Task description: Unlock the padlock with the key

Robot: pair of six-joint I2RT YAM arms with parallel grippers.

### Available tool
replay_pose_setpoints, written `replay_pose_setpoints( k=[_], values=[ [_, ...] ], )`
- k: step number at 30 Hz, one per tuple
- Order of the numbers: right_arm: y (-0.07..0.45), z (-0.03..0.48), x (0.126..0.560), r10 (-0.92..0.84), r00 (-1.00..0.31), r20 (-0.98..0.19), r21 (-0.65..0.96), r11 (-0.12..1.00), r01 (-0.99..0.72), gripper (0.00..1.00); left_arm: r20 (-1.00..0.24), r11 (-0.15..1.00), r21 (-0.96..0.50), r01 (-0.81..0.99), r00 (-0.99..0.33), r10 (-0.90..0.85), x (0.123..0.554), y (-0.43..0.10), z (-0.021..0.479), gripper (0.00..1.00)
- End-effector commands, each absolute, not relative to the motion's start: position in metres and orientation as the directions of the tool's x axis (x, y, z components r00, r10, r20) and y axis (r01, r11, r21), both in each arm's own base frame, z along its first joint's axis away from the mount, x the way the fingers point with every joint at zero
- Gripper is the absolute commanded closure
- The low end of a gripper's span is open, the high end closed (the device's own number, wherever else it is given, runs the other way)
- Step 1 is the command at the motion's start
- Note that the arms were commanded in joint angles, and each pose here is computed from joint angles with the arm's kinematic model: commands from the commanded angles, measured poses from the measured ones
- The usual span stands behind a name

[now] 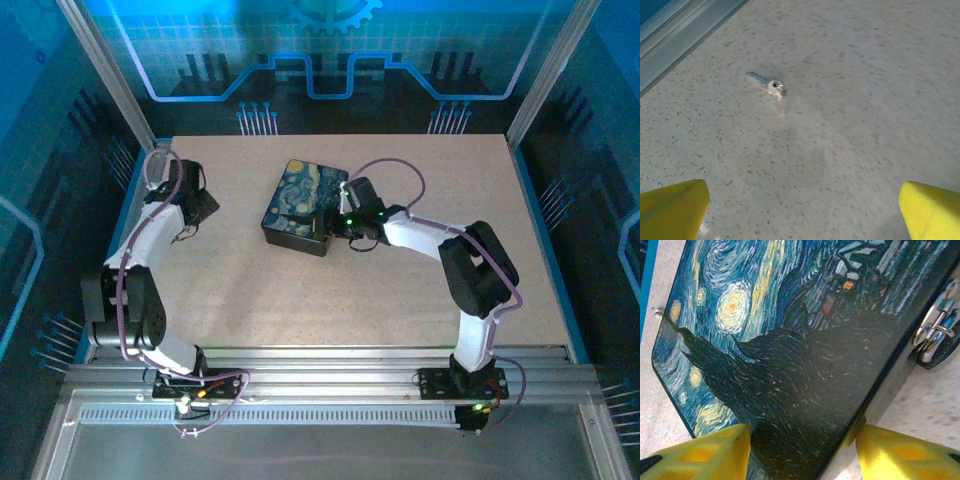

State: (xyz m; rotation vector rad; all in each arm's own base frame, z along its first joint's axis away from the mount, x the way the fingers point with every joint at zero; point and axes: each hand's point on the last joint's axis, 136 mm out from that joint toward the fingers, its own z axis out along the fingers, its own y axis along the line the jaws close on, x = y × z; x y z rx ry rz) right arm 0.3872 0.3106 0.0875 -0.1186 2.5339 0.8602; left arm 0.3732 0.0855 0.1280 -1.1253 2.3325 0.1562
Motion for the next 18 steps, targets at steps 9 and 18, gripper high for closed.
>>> replay_pose_setpoints(
  k=[9, 18],
  values=[
    [0.315, 0.119, 0.350, -0.037, -0.889, -0.457, 0.533, 0.788, -0.307, 0.28, -0.460, 0.558, -0.099, -0.824, -0.460, -0.760, 0.401, 0.136, 0.099, 0.19],
    [0.294, 0.143, 0.343, -0.118, -0.848, -0.517, 0.493, 0.769, -0.408, 0.31, -0.397, 0.568, -0.096, -0.818, -0.492, -0.775, 0.429, 0.152, 0.064, 0.31]
  ],
)
